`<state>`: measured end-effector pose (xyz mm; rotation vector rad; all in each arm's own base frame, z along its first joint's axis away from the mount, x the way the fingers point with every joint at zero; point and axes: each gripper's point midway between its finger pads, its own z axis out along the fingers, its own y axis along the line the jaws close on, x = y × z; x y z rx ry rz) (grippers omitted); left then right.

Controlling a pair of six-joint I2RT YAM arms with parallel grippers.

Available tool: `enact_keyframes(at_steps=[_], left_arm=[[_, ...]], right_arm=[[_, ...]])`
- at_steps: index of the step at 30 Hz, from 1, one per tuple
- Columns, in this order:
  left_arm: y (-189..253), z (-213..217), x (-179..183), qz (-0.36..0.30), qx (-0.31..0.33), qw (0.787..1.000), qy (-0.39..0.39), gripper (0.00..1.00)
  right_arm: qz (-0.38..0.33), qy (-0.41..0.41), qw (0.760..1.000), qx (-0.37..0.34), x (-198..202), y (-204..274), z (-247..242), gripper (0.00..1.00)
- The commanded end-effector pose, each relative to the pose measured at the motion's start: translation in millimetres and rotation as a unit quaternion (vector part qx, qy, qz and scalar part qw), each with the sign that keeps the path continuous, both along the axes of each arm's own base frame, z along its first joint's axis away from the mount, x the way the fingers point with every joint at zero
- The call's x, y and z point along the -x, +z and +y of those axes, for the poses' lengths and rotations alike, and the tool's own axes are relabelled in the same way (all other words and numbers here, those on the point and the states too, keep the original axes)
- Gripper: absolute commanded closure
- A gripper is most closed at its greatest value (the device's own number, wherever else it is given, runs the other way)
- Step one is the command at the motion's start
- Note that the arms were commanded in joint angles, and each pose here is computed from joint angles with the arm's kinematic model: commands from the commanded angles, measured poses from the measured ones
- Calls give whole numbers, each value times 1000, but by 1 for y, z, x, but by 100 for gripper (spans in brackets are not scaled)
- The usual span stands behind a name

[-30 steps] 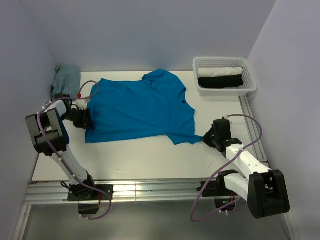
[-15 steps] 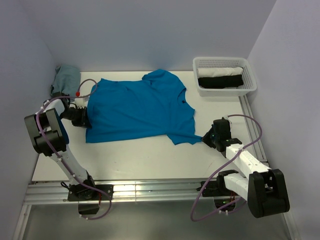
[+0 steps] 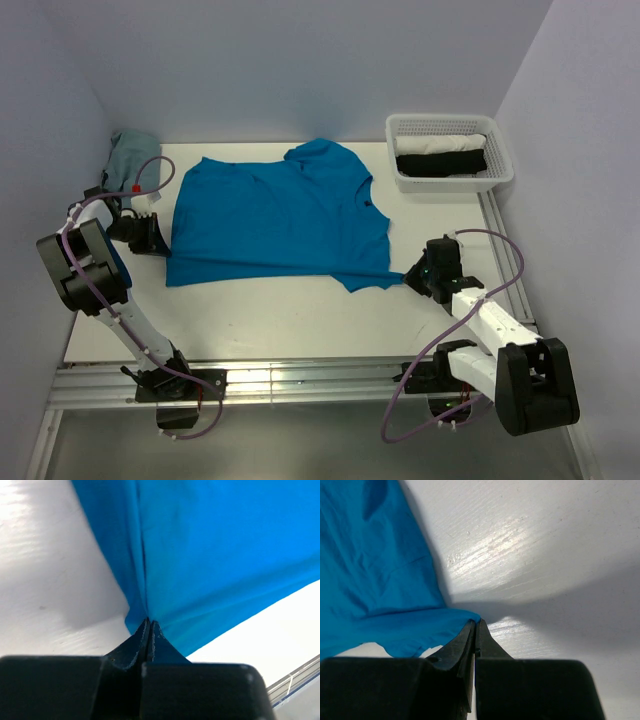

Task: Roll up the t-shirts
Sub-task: Flatten the tshirt

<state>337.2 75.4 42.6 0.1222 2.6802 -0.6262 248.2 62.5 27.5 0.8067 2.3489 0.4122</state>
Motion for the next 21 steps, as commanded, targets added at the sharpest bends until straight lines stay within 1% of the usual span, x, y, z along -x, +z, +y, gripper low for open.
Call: enact_keyframes(at_steps=[1, 6, 10, 14, 16, 17, 19, 20, 21], left_arm=[[14, 13, -5, -26, -15, 1000, 3, 100], [3, 21, 1, -8, -29, 999, 19, 100], [-14, 29, 7, 17, -49, 998, 31, 100], [-22, 26, 11, 26, -42, 998, 27, 100], [-25, 25, 12, 30, -37, 999, 24, 100], [-25, 23, 13, 32, -32, 999, 22, 100], [-28, 23, 14, 35, -31, 999, 18, 100], [-28, 24, 14, 36, -34, 999, 18, 100], [-29, 24, 14, 38, -35, 999, 17, 100]], right_arm=[[-5, -4, 1000, 8, -2, 3, -3, 100], [-2, 0, 1000, 9, 3, 3, 0, 100], [-3, 10, 1000, 10, 8, 7, 4, 100], [4, 26, 1000, 6, 16, 3, 12, 100], [8, 33, 999, 3, 20, 1, 16, 88], [1, 39, 999, 1, 21, 4, 20, 76], [-6, 45, 999, 0, 22, 9, 23, 65], [-22, 44, 999, 3, 18, 18, 22, 58], [-23, 41, 999, 10, 18, 20, 20, 54]])
